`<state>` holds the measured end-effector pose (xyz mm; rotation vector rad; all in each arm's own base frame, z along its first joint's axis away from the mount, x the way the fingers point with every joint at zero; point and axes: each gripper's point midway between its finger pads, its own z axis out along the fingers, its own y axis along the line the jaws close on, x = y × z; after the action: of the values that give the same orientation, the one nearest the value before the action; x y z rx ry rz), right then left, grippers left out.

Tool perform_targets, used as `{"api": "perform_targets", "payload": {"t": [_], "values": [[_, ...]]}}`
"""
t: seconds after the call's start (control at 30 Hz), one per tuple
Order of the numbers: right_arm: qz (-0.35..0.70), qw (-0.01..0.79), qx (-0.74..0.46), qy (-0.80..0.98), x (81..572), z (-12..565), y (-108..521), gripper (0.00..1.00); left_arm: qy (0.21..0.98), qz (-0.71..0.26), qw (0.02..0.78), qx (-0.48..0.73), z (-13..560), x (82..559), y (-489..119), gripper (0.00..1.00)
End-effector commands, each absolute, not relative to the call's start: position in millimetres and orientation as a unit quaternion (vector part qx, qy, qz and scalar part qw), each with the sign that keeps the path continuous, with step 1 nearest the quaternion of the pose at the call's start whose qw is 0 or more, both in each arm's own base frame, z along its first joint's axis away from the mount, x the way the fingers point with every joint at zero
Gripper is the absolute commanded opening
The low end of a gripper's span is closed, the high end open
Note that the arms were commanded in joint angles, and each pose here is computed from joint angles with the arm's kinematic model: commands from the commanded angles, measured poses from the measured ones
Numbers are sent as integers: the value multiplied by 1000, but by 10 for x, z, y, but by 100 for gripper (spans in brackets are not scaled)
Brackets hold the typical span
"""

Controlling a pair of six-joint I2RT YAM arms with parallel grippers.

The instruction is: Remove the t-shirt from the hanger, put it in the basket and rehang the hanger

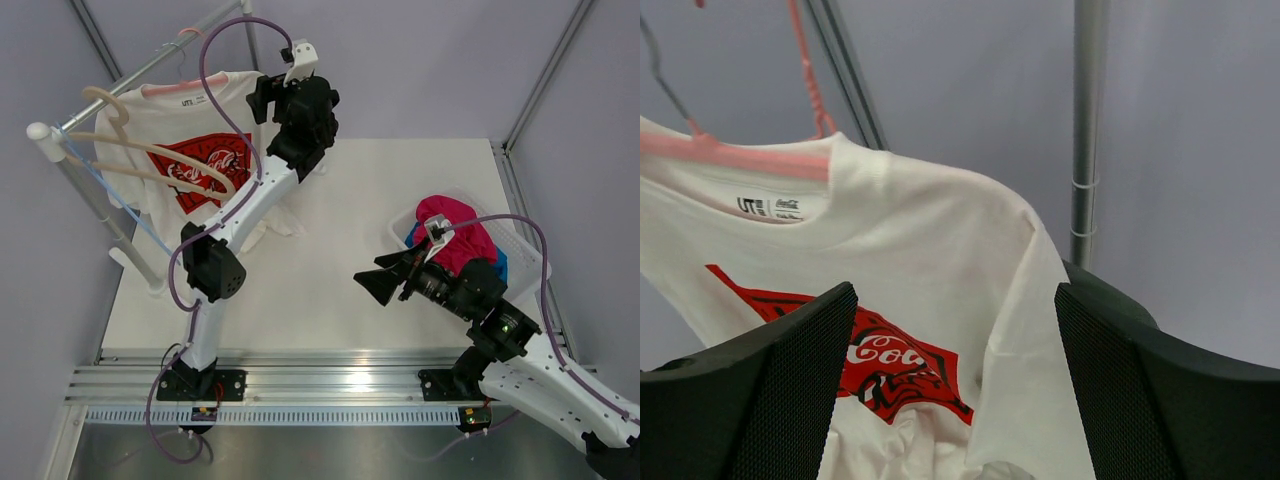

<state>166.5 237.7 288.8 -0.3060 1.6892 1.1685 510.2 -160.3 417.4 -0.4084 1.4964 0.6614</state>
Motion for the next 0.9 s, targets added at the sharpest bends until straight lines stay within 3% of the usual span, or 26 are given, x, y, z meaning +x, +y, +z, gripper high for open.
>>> {"api": "perform_targets", "payload": {"t": [0.0,0.3,0.4,0.67,0.87], "values": [[511,518,-138,672,1585,3145,2406,99,661,231,686,-199,4345,5124,-1551,85],[500,524,-132,677,1635,3113,2386,99,687,193,682,-163,4248,5191,-1571,87],[497,523,-133,679,1643,3096,2391,99,686,191,678,-181,4194,5205,-1479,72],[505,519,-137,675,1609,3123,2408,99,689,210,668,-185,4052,5310,-1377,72],[508,516,-139,675,1596,3123,2415,99,697,165,672,-187,3934,5389,-1391,61]]}}
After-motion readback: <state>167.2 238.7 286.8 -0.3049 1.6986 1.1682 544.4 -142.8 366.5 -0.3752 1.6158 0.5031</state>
